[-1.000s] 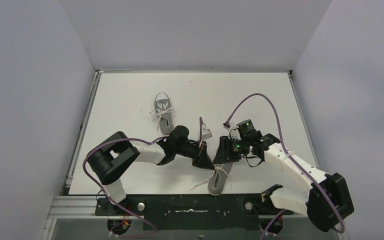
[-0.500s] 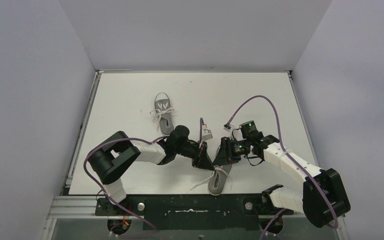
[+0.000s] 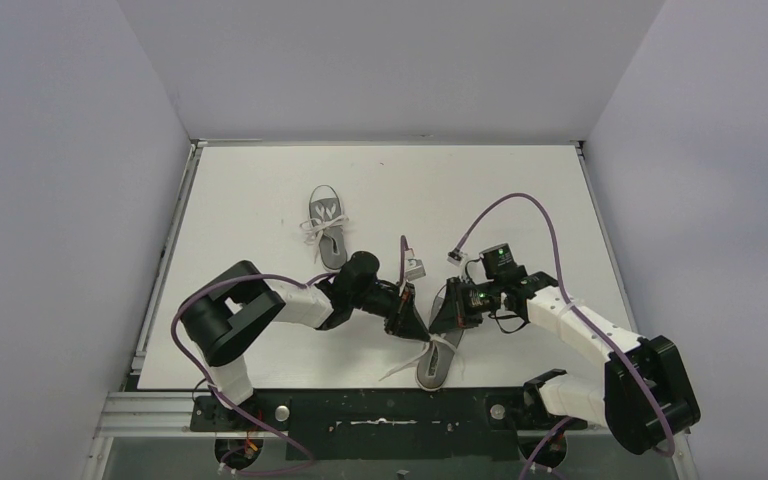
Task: Tie the shoes
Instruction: Wrap the shoelace around the shoelace, then cross the shoelace with the shoelace.
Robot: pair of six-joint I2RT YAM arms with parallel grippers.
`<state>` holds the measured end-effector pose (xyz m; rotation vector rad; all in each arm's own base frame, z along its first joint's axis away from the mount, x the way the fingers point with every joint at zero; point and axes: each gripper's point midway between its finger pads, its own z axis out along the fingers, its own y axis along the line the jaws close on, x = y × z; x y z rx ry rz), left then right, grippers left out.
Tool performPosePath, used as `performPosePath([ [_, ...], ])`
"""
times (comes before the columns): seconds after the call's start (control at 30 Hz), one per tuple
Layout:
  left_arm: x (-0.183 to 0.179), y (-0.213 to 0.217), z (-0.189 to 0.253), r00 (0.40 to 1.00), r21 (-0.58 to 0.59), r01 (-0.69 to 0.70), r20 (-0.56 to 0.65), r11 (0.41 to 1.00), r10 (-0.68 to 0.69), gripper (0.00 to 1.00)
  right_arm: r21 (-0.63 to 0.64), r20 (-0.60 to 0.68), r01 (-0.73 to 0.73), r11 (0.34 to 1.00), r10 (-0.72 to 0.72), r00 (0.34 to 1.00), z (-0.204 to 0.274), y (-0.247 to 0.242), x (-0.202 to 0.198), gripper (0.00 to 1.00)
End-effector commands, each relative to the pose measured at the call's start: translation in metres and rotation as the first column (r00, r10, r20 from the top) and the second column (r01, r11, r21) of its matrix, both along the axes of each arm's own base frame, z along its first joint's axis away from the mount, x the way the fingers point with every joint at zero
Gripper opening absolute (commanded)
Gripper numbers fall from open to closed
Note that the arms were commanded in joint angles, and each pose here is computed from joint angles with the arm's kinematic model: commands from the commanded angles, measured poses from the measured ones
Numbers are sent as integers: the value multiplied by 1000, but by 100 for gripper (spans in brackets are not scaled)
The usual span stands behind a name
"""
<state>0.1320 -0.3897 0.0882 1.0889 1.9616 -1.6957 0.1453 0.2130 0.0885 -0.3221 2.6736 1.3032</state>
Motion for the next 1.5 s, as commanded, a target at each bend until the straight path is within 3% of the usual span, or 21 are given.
performPosePath([
  [0.0, 21, -12, 20, 998, -70, -47, 26, 996, 49, 4, -45, 44, 17, 999, -16, 999, 4, -7, 6, 0],
  [0.33, 35, -12, 10, 987, -8, -164, 2, 986, 164, 12, -11, 65, 98, 995, -97, 993, 20, -9, 3, 0],
  [0.67, 23, -18, 27, 990, -108, -140, -29, 984, 138, 30, 6, 65, 105, 994, -105, 992, 21, -6, 6, 0],
  [0.93, 15, -23, 26, 994, -124, -108, -40, 986, 104, 28, 16, 68, 116, 993, -117, 991, 25, -5, 9, 0],
  [1.03, 14, -22, 27, 994, -144, -106, -39, 984, 102, 33, 1, 71, 123, 992, -123, 990, 24, -7, 8, 0],
  [1.47, 12, -19, 28, 990, -205, -136, -65, 969, 125, 38, -17, 83, 149, 989, -147, 986, 23, -10, 12, 0],
])
